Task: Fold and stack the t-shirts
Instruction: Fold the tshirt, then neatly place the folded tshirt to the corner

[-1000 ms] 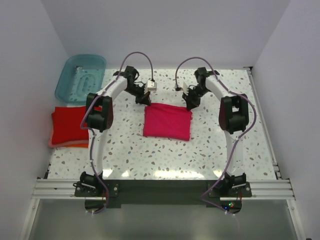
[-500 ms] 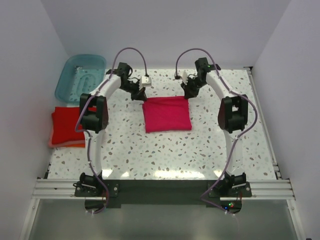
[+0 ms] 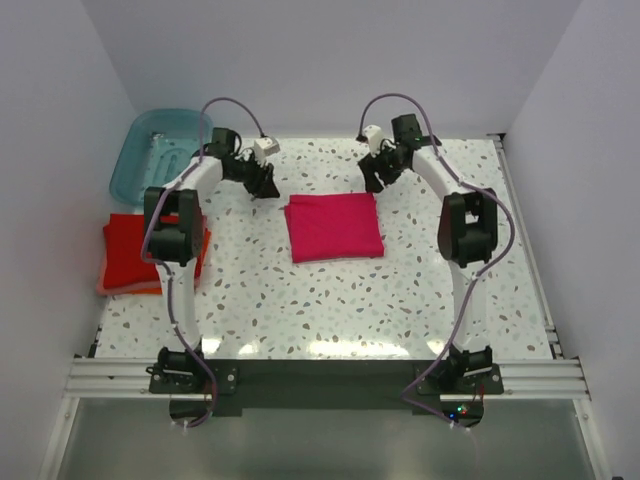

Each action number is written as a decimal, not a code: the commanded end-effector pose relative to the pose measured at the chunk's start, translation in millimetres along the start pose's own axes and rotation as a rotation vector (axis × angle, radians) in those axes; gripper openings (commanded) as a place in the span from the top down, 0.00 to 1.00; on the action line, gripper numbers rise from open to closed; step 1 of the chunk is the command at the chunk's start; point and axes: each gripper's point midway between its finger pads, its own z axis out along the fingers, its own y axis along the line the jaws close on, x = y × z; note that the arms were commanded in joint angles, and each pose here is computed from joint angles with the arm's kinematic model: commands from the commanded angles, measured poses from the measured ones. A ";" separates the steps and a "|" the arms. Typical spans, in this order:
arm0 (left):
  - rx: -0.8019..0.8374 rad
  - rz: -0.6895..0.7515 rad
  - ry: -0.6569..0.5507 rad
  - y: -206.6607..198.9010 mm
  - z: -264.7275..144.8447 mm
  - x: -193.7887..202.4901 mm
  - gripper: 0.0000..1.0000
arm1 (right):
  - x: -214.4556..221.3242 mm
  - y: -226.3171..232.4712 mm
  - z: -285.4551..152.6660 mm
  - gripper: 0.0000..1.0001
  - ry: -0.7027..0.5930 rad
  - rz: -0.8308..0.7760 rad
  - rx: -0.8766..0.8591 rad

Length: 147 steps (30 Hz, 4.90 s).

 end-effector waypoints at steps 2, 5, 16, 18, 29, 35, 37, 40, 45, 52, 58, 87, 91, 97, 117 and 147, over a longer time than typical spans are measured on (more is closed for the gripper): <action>-0.088 -0.260 -0.186 -8.3 -45.8 -46.8 0.51 | -59.1 7.1 -73.9 0.36 -0.194 0.088 0.081; -0.020 -0.451 -0.199 -33.2 -37.5 -48.8 0.50 | -51.7 35.3 -80.7 0.41 -0.193 0.154 -0.016; -0.057 -0.690 -0.177 -26.9 1.9 -32.3 0.47 | 3.5 98.2 -54.8 0.56 -0.057 0.401 -0.227; -0.043 -0.695 -0.164 -30.0 11.5 -31.0 0.49 | 6.5 105.9 -47.1 0.57 -0.051 0.411 -0.251; -0.147 -0.753 -0.113 7.5 41.4 2.7 0.91 | 31.1 109.5 -13.1 0.58 0.029 0.454 -0.291; -0.146 -0.676 -0.230 28.9 13.1 -28.2 0.97 | 9.1 114.5 -38.7 0.59 -0.051 0.451 -0.294; -0.113 -0.651 -0.256 27.9 4.0 -37.6 0.78 | 5.4 120.4 -46.4 0.57 -0.077 0.468 -0.305; -0.044 -0.579 -0.282 5.4 -12.8 -56.8 0.57 | -21.7 125.0 -66.1 0.57 -0.188 0.497 -0.321; 0.101 -0.560 -0.304 -71.6 -45.2 -76.8 0.53 | -31.9 155.2 -79.3 0.58 -0.213 0.603 -0.419; 0.270 -0.686 -0.125 -177.4 -7.7 -18.1 0.53 | -4.8 207.3 -44.1 0.62 -0.079 0.680 -0.551; 0.297 -0.884 -0.005 -174.5 25.4 52.9 0.55 | 46.3 205.1 -11.5 0.64 0.061 0.785 -0.556; -0.335 -0.716 -0.022 -49.4 -105.3 45.2 0.46 | -21.6 187.0 -52.3 0.58 -0.084 0.139 -0.157; -0.392 -0.760 0.036 -44.1 -106.2 62.9 0.42 | -46.1 230.4 -20.0 0.56 -0.063 -0.005 -0.151; -0.374 -0.810 0.049 -50.1 -98.7 73.7 0.42 | -60.6 278.1 24.4 0.55 -0.052 -0.222 -0.110; -0.319 -0.825 0.033 -51.5 -85.6 74.1 0.42 | -8.4 299.1 78.5 1.00 0.061 -0.295 -0.111; 0.076 -1.293 -0.279 -124.7 8.0 37.5 0.00 | -91.3 289.2 -14.4 1.00 -0.286 -0.097 -0.314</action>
